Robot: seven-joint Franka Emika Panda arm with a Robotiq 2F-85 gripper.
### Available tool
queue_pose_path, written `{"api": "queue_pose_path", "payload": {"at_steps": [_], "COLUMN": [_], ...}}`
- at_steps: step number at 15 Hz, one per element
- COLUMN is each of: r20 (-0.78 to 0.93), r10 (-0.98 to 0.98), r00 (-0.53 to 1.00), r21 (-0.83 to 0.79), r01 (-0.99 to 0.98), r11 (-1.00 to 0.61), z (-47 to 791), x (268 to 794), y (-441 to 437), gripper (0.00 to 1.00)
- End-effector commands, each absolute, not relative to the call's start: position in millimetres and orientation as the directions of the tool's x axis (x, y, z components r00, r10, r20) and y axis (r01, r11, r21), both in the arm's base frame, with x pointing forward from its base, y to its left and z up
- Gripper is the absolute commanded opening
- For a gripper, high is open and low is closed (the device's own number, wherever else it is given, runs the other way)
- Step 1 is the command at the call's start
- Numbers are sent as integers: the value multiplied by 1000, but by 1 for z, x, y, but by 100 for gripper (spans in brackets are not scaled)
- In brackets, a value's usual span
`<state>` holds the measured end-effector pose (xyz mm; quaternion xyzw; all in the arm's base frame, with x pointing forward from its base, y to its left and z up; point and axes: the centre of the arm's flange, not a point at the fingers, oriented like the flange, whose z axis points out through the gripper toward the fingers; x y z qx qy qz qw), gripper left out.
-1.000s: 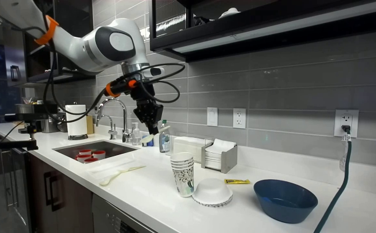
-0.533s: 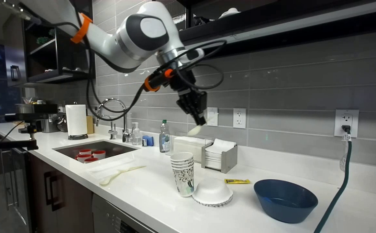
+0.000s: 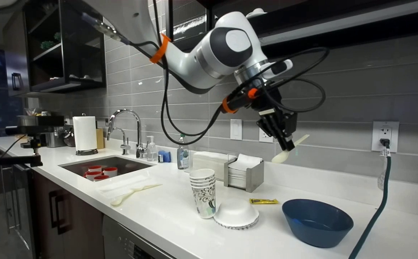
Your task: Pick up the white spoon and put it into the blue bowl
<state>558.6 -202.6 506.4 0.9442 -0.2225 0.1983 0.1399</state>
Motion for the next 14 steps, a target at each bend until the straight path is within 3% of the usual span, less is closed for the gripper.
{"api": "queue_pose_path", "payload": {"at_steps": [1, 2, 10, 14], "r20": [435, 431, 399, 374], "r10": [-368, -385, -521, -545], "r00": [822, 816, 755, 751], "r21": [177, 156, -36, -53], "r01": [-479, -488, -555, -569], "r11": [-860, -859, -831, -820], "z": [503, 495, 408, 381], "x": [564, 566, 607, 638], "y": [-205, -209, -281, -285], "gripper": [15, 4, 4, 4]}}
